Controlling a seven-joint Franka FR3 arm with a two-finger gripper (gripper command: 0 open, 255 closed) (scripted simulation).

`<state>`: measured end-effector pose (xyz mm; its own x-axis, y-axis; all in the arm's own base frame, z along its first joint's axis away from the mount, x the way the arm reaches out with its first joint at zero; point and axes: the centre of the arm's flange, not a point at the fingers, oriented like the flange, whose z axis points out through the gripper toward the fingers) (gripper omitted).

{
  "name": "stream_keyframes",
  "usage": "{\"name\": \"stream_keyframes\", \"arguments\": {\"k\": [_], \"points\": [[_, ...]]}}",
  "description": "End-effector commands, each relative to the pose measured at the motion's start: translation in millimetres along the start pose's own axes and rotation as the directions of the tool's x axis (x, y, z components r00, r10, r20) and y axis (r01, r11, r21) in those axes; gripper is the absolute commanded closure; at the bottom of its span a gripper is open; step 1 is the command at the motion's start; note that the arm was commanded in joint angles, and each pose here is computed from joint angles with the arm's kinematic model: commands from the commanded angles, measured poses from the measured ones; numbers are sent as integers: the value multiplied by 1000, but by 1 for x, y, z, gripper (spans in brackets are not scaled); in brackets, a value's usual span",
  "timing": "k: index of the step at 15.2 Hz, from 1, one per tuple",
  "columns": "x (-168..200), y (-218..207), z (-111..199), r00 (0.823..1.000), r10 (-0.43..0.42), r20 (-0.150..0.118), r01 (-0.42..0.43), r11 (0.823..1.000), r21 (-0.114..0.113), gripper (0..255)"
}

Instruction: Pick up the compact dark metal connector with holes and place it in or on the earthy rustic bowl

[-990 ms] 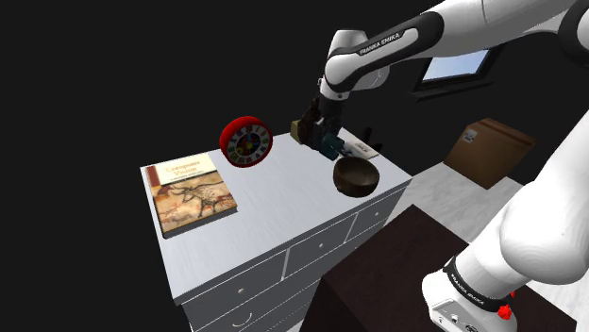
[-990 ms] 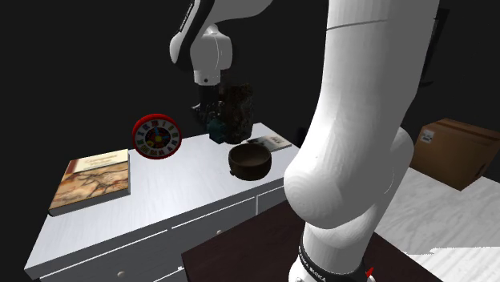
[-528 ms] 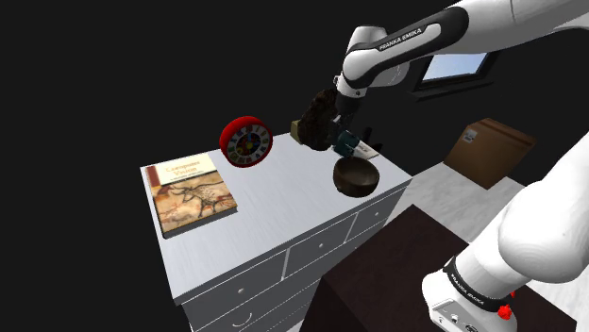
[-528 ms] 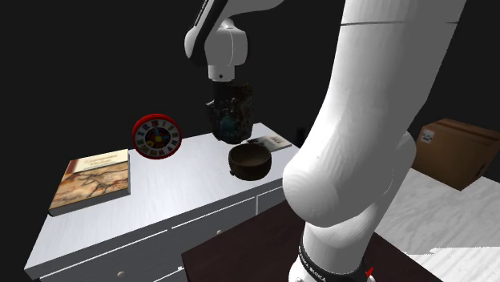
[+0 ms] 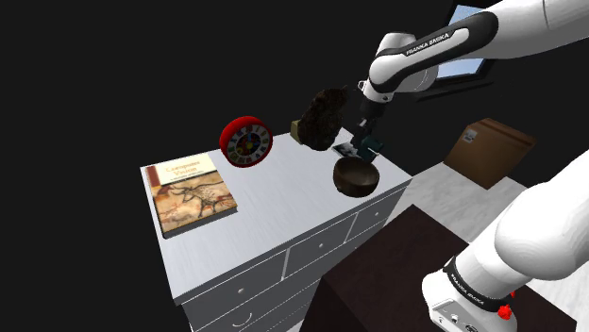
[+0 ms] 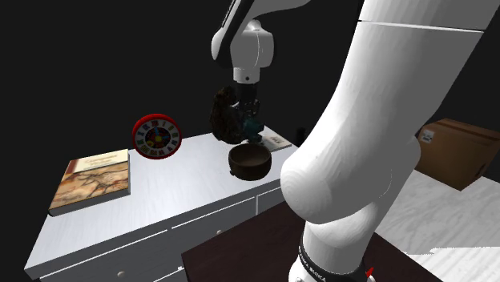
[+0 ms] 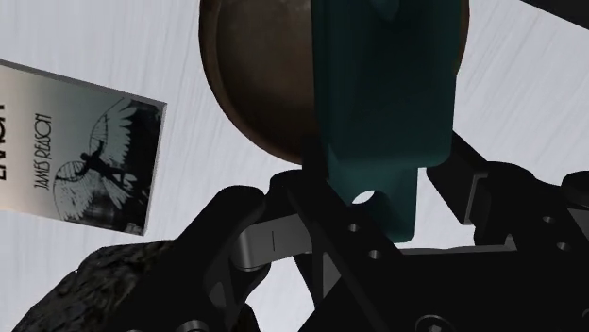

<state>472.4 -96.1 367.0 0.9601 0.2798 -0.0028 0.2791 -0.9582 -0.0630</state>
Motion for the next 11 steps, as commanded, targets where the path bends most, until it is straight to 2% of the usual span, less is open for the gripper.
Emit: {"name": "stream_keyframes", "arguments": {"k": [1, 11], "points": [[-2, 1, 10, 1000, -1, 0, 1, 1000, 0, 255], [-2, 4, 63, 1000, -1, 0, 1, 1000, 0, 255]]}}
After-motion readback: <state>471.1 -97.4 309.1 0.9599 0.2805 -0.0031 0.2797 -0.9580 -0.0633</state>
